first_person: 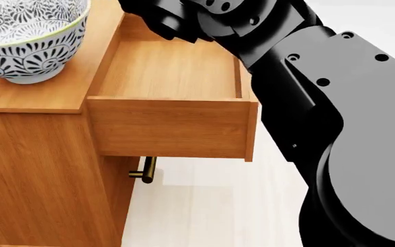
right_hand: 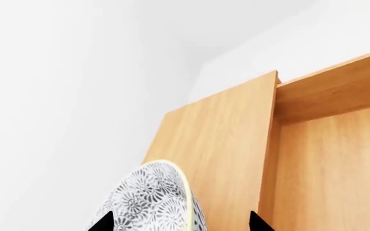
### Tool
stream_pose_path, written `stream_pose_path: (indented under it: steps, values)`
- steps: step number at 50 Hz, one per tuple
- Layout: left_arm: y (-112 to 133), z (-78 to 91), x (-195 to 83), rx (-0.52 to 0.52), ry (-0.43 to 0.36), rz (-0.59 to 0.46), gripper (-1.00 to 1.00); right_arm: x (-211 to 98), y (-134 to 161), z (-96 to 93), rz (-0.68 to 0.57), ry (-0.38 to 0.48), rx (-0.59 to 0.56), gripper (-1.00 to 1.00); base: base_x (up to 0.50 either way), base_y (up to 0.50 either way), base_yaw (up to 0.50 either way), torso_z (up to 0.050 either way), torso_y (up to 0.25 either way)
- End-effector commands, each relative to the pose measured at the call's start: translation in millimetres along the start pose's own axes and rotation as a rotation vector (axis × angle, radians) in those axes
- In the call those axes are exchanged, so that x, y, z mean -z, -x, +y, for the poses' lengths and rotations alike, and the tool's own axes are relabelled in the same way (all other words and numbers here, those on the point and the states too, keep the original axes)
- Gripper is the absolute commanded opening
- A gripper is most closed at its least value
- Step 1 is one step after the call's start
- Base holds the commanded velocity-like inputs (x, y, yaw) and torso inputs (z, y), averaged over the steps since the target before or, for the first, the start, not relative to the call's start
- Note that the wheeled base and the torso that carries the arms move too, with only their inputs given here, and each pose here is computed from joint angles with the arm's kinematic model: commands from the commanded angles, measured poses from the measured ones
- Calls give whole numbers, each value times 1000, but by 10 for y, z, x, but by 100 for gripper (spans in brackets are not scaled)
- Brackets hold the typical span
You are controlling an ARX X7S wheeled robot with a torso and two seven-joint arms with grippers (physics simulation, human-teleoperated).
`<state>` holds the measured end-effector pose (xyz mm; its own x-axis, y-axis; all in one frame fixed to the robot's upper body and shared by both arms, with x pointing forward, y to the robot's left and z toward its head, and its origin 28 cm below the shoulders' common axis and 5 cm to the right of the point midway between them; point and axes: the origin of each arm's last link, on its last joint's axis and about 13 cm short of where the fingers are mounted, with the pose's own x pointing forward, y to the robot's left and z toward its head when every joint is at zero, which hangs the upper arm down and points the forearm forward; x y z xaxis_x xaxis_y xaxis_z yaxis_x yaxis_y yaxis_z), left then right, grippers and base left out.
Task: Put the bowl on top of the cabinet.
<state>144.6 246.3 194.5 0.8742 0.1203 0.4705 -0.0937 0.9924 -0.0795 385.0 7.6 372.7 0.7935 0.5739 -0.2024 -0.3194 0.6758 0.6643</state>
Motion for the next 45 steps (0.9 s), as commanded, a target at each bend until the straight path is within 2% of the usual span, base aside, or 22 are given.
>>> stream_pose_path:
  steps: [1,17,22,23,24,30,31,32,35,37,41,45]
  values:
    - [5,-7,-2,2,-6,-1,100,-152,75,-8,-44,38,-5,100,0,0,0,0,0]
    - [14,-18,-8,9,-7,-7,100,-301,127,-124,-116,56,-29,100,0,0,0,0,0]
    - [16,-27,-7,12,-9,-5,100,-318,181,-192,-161,131,-25,100,0,0,0,0,0]
    - [20,-34,-21,15,-9,-4,100,-340,261,-233,-209,156,-21,100,0,0,0,0,0]
    - [21,-36,-19,16,-9,-4,100,-254,308,-200,-180,143,-57,100,0,0,0,0,0]
    - [44,-36,30,17,-12,-5,100,-122,544,-250,-264,280,-22,100,0,0,0,0,0]
    - [44,-38,31,18,-13,-5,100,-97,587,-273,-271,377,28,100,0,0,0,0,0]
    - [31,-46,-9,20,-12,-6,100,-66,628,-309,-298,419,47,100,0,0,0,0,0]
    - [51,-54,25,24,-13,-6,100,7,732,-377,-338,437,83,100,0,0,0,0,0]
    - [52,-54,21,25,-11,-8,100,70,796,-419,-384,490,107,100,0,0,0,0,0]
    - [53,-60,26,28,-11,-8,100,203,917,-519,-446,531,126,100,0,0,0,0,0]
    - [57,-74,29,33,-12,-6,100,366,1061,-644,-520,618,152,100,0,0,0,0,0]
